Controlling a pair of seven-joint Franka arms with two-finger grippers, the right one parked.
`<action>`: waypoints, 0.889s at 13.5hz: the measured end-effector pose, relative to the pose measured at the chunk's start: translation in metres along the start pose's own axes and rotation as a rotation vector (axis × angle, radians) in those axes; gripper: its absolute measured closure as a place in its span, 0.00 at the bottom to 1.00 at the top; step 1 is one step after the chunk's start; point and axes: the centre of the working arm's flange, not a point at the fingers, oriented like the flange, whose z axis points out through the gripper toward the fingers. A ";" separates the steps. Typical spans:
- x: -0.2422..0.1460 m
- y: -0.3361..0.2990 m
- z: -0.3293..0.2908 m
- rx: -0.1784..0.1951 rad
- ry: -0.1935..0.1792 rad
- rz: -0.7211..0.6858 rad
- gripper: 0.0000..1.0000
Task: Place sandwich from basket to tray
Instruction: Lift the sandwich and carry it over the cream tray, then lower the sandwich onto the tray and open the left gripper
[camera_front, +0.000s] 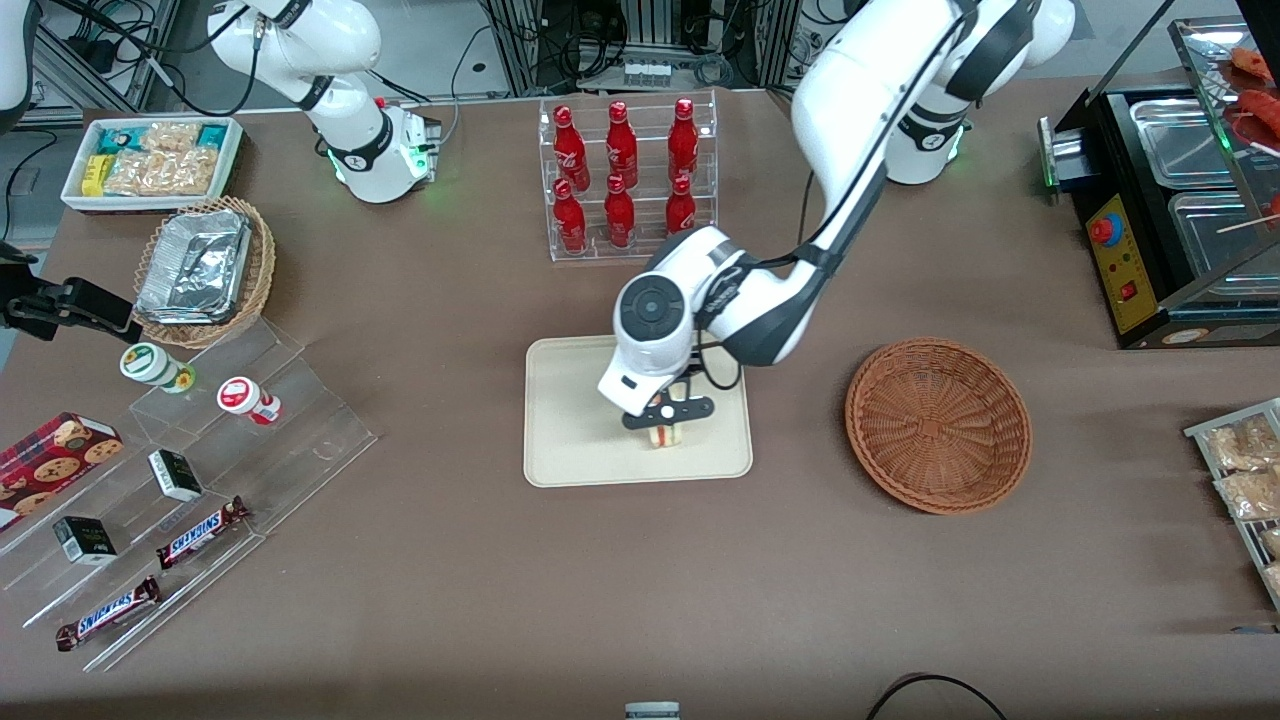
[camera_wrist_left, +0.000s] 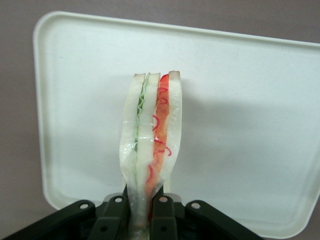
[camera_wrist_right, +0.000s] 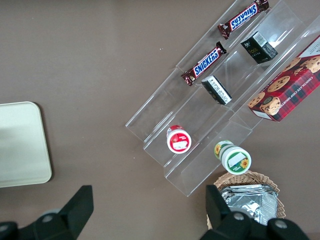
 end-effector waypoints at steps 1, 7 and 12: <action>-0.002 0.007 0.005 -0.002 0.000 -0.012 0.85; -0.006 0.021 0.026 0.005 0.012 -0.066 0.85; 0.000 0.023 0.015 -0.013 0.040 -0.070 0.39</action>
